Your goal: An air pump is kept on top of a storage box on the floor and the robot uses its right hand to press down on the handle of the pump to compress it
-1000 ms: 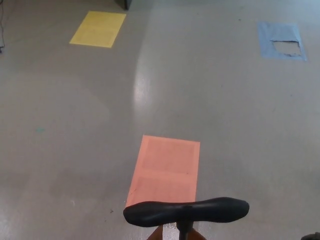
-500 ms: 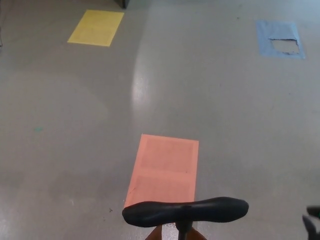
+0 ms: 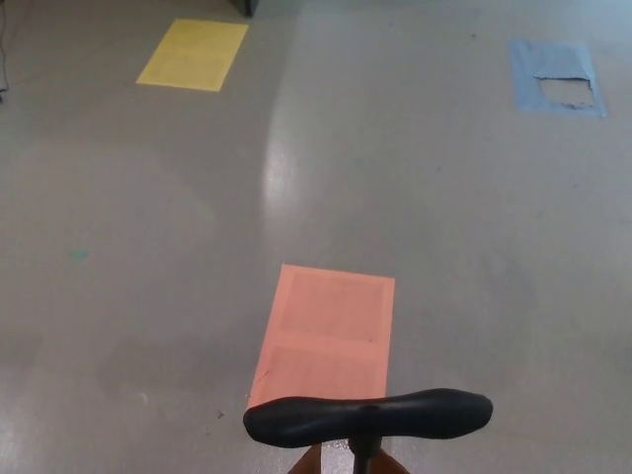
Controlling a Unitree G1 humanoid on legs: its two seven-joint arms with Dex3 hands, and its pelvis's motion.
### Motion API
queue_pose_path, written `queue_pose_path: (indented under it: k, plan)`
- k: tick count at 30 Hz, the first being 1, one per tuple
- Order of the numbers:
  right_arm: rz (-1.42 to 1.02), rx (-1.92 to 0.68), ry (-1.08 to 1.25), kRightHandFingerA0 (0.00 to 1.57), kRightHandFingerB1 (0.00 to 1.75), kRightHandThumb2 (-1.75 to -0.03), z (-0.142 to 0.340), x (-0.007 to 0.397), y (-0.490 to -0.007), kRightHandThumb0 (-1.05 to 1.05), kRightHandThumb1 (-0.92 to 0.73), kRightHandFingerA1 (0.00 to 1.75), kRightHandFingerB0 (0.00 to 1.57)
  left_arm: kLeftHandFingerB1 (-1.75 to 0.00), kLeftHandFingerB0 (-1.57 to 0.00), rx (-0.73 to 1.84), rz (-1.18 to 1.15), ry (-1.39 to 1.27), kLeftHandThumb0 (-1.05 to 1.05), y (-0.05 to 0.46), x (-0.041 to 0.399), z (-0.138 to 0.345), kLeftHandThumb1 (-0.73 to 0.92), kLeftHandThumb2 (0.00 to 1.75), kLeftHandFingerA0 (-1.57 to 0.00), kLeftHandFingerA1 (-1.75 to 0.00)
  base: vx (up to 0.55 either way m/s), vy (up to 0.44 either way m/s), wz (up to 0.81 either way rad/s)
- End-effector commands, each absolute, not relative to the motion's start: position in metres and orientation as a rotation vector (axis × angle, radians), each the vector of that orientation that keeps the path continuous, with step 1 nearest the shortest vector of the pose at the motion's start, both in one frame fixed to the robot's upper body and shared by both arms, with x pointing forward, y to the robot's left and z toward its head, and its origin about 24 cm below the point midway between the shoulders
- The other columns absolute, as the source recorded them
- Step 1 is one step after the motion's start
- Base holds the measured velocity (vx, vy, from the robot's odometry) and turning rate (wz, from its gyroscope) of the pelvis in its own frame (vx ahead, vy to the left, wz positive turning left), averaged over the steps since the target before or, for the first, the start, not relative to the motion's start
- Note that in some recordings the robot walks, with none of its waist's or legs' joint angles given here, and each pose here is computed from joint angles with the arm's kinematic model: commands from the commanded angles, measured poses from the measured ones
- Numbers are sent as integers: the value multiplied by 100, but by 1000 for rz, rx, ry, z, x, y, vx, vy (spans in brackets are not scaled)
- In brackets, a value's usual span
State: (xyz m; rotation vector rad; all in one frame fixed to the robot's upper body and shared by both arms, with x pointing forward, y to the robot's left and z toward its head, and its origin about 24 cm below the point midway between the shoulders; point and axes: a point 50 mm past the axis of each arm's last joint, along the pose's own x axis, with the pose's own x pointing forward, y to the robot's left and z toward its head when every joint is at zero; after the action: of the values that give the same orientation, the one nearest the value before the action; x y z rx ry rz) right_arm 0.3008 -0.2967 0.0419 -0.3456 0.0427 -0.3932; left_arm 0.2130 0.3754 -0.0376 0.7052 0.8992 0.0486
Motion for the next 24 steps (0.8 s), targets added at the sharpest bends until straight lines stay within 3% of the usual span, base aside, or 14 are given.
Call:
queue_pose_path:
  k: [1,2,3,4,6,7,9,10,13,14,18,19,22,24]
  plan:
    - [-501,-373,-1010,30,44,-103,289,207,-296,-78,-70,47,26,-34,-29,720,30,852,-78,384,210,-29,72,63,-28,-46,0,0,0]
    - [-439,-435,-1003,30,44,-103,297,203,-287,-78,-70,47,26,-34,-29,735,26,860,-78,384,209,-30,72,63,-28,-46,0,0,0]
    - [-368,-530,-1009,29,30,-66,309,200,-278,-75,-83,30,28,-33,-28,719,21,859,-77,382,210,-31,71,62,-26,-46,0,0,0]
    - [-344,-566,-1010,29,30,-66,313,199,-275,-75,-83,30,28,-33,-28,711,19,858,-77,381,210,-32,71,62,-26,-46,0,0,0]
    - [-297,-653,-1021,23,28,-67,322,196,-268,-77,-87,28,21,-34,-29,707,23,848,-78,379,213,-32,71,62,-27,-47,0,0,0]
    - [-241,-692,-1046,0,46,-105,332,193,-258,-37,-46,48,0,-33,-29,723,14,845,-78,379,213,-31,72,63,-29,-46,0,0,0]
    - [-163,-726,-1085,0,47,-106,350,192,-241,-37,-46,48,0,-32,-30,713,21,837,-77,380,214,-29,71,63,-29,-44,0,0,0]
    - [-146,-730,-1090,13,28,-69,354,191,-237,-84,-85,26,17,-32,-30,711,23,836,-77,381,215,-28,71,63,-30,-44,0,0,0]
    - [-100,-744,-1083,13,26,-69,358,191,-229,-82,-90,24,14,-32,-30,715,23,838,-77,381,215,-28,72,63,-30,-45,0,0,0]
    - [-63,-756,-1076,10,28,-110,360,190,-222,-89,-78,23,10,-33,-29,716,20,842,-77,380,215,-29,71,63,-28,-46,0,0,0]
    - [81,-789,-1043,8,19,-112,367,191,-196,-91,-78,19,8,-33,-29,736,7,847,-79,379,215,-29,73,63,-27,-46,0,0,0]
    - [121,-819,-1053,8,13,-113,368,191,-187,-96,-82,9,8,-33,-29,728,8,841,-78,379,215,-29,72,63,-28,-46,0,0,0]
    - [163,-906,-1079,0,17,-116,367,189,-172,-83,-77,15,0,-33,-30,733,13,842,-77,380,215,-29,72,63,-27,-46,0,0,0]
    - [217,-933,-1090,0,15,-117,365,186,-163,-85,-79,13,0,-33,-30,727,17,843,-76,380,213,-30,72,62,-26,-46,0,0,0]
